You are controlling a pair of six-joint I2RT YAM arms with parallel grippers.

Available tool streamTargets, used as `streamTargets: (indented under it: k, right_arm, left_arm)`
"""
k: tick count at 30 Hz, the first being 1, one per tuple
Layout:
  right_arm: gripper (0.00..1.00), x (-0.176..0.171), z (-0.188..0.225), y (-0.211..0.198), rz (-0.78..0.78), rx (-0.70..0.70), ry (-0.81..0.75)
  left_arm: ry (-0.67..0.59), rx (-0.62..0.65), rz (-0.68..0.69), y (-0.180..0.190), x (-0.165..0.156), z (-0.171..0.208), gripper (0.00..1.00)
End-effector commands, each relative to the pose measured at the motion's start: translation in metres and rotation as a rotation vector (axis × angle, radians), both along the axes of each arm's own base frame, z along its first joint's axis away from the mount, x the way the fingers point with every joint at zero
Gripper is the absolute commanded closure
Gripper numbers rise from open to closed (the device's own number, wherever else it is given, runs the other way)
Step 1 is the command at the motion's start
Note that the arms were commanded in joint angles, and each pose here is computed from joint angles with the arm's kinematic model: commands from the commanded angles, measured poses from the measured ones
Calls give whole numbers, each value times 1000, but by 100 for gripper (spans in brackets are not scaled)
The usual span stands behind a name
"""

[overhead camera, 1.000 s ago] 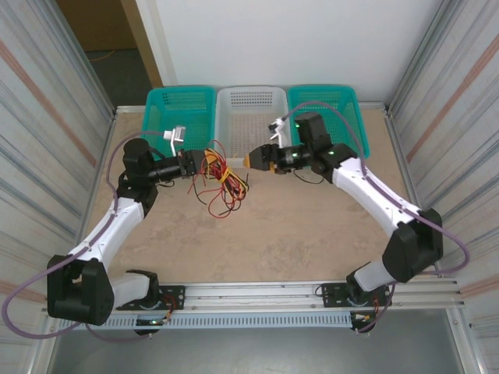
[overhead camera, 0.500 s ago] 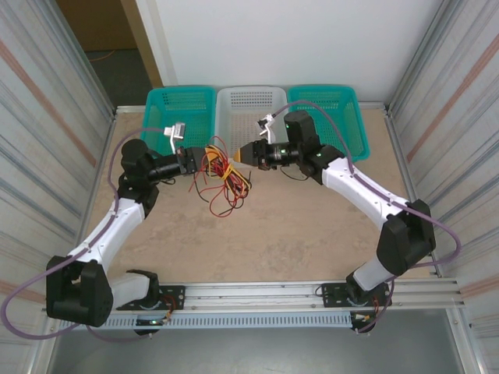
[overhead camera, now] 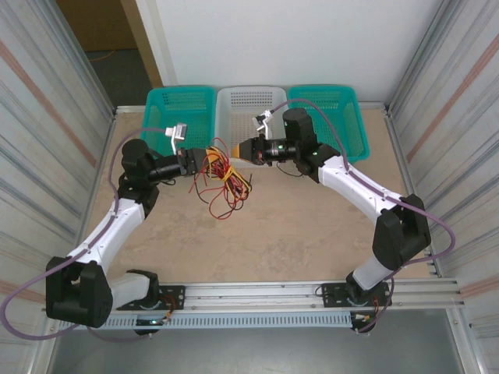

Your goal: Untangle the cables

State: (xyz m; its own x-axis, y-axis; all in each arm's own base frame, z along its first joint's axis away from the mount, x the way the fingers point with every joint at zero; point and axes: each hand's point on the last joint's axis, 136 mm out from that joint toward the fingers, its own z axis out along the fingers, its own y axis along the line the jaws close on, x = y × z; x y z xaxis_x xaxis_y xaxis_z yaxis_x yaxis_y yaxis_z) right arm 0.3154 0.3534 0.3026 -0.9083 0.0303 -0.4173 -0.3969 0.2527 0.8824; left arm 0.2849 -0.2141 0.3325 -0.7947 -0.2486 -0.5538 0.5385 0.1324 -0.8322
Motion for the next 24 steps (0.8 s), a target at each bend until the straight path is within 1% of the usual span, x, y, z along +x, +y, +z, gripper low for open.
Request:
streamTargets:
  k: [1, 4, 5, 6, 7, 9, 10, 11, 12, 14, 16, 17, 18, 19, 21, 23, 24]
  right_arm:
    - [100, 10, -6, -2, -36, 26, 25]
    - [100, 17, -13, 6, -44, 53, 49]
    - [100, 19, -14, 10, -46, 63, 56]
    - [100, 21, -15, 14, -48, 75, 66]
    - [100, 22, -17, 16, -56, 83, 76]
    - [100, 24, -23, 19, -81, 116, 107]
    - [100, 24, -27, 20, -88, 131, 115]
    - [100, 22, -31, 22, -100, 155, 162]
    - [100, 20, -36, 24, -103, 171, 183]
    - [100, 12, -48, 26, -114, 191, 227]
    - [100, 3, -52, 22, -136, 211, 238]
    - [100, -1, -50, 13, -163, 216, 222]
    - [100, -5, -45, 2, -196, 208, 194]
    - [100, -7, -38, -9, -223, 188, 162]
    - [100, -12, -15, -36, -281, 89, 62]
    - [100, -16, 18, -56, -309, 40, -41]
    - [100, -16, 36, -66, -322, 31, -82]
  left_arm:
    - [-179, -48, -42, -6, -16, 56, 100]
    - [-235, -64, -54, -20, -24, 73, 100]
    - [-261, -83, -35, -21, -24, 82, 100]
    - [-290, -112, 23, -16, -20, 94, 100]
    - [-314, -139, 100, -9, -14, 105, 100]
    - [-318, -157, 380, 26, 12, 119, 100]
    - [-338, -157, 492, 41, 21, 124, 100]
    - [-366, -156, 606, 57, 27, 130, 100]
    - [-368, -148, 704, 70, 33, 131, 100]
    - [-366, -147, 820, 87, 45, 128, 100]
    - [-328, -85, 917, 100, 59, 113, 100]
    - [-300, -8, 969, 106, 68, 97, 100]
    - [-239, 83, 1030, 114, 76, 77, 100]
    - [-209, 158, 1062, 120, 79, 61, 100]
    - [-171, 287, 1079, 125, 84, 29, 100]
    - [-140, 372, 1058, 124, 82, 3, 100]
    - [-123, 396, 1048, 124, 79, -9, 100]
